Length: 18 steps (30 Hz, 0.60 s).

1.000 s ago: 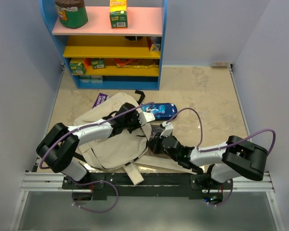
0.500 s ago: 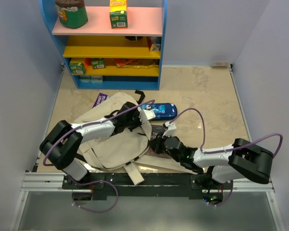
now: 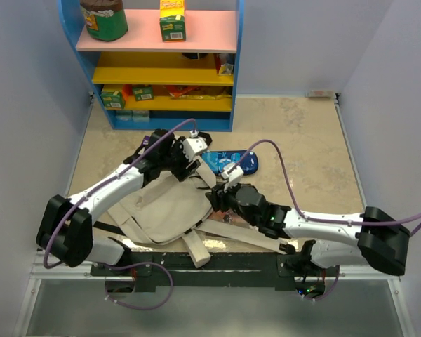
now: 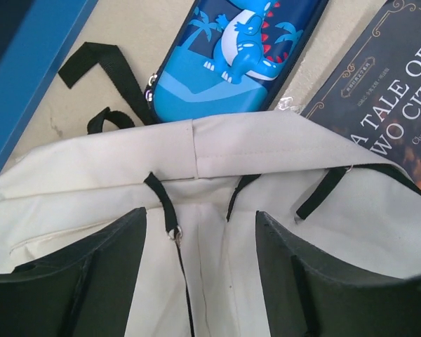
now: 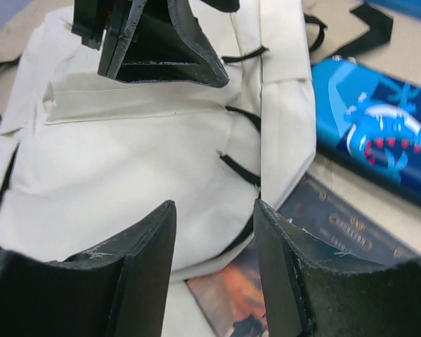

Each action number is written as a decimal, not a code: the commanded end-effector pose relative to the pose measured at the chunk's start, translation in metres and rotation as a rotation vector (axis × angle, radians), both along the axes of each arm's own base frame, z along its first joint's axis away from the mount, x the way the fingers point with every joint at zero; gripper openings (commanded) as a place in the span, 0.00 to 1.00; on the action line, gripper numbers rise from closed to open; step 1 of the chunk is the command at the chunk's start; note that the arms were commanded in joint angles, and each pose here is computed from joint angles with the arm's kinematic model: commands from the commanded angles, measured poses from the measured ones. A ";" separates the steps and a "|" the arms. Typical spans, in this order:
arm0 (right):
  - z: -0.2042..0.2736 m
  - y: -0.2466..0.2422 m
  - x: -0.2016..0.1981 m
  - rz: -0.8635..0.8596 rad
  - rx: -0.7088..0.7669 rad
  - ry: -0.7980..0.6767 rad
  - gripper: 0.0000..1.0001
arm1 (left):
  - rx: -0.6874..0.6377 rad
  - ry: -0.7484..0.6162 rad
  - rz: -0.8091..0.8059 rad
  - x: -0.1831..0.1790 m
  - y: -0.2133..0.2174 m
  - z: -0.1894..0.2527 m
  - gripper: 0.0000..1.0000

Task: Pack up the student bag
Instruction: Unzip the student bag at the center of the board.

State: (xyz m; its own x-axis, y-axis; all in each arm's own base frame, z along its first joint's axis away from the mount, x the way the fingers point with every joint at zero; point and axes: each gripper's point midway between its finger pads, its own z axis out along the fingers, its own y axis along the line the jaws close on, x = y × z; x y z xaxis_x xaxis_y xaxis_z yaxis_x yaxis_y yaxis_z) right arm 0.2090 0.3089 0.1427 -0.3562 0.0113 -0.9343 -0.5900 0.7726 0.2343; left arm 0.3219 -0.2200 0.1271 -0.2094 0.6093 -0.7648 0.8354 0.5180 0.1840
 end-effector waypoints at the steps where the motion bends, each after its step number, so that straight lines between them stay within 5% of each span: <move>1: 0.008 0.027 0.012 0.159 -0.227 -0.179 0.51 | -0.032 0.001 -0.027 -0.009 0.007 0.016 0.67; 5: -0.001 0.044 0.026 0.285 -0.436 -0.271 0.50 | -0.037 0.007 0.027 -0.007 0.032 0.011 0.68; 12: 0.002 0.057 0.066 0.413 -0.431 -0.168 0.46 | -0.027 0.046 0.059 -0.003 0.059 -0.003 0.68; 18: -0.021 0.064 0.059 0.557 -0.509 -0.083 0.45 | -0.022 0.056 0.075 0.001 0.063 -0.017 0.67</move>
